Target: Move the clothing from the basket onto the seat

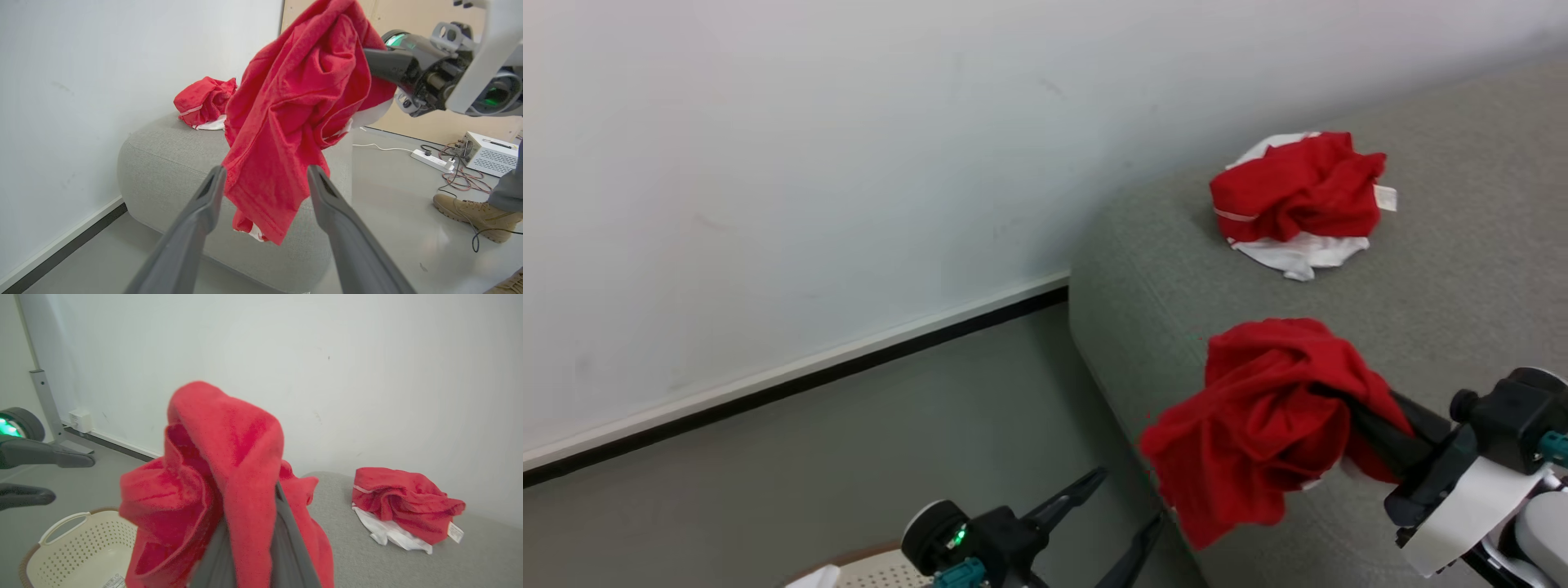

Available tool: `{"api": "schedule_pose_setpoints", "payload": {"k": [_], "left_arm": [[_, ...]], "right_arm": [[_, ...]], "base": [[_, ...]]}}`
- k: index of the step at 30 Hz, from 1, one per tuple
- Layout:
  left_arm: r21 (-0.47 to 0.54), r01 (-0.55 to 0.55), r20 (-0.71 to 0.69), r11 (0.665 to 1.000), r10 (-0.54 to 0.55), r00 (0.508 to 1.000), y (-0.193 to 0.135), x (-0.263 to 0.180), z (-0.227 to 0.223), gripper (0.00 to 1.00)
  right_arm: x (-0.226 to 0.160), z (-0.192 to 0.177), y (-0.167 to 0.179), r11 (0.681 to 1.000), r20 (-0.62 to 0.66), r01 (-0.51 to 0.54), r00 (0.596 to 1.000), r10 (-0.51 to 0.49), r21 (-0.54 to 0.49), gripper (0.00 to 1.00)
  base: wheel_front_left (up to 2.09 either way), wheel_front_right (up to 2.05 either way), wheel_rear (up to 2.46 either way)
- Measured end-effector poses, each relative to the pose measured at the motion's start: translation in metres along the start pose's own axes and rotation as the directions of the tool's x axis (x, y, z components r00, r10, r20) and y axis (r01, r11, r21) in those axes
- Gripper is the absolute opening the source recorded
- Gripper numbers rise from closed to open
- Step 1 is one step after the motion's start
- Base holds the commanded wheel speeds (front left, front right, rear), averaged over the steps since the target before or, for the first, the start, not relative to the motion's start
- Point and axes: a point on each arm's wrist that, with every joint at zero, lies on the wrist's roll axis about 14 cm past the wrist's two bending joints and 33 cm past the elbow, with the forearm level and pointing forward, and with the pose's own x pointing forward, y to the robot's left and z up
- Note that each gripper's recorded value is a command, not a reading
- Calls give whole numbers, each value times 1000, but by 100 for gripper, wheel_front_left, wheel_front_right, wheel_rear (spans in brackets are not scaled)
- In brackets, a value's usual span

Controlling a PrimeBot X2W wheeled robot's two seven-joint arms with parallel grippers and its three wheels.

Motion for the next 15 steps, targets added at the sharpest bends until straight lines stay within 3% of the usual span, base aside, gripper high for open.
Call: {"api": "schedule_pose_setpoints", "payload": {"k": [8,15], "left_arm": [[-41,45,-11,998,-45,999,3,17,-12,100],[-38,25,-25,999,-26,999,34,30,-22,100]], "right_arm": [[-7,-6,-35,992,-11,127,992,-127,-15,0],[16,6,-84,964,46,261,965,-259,-46,0]], "base": [[0,0,0],[0,0,0]]}}
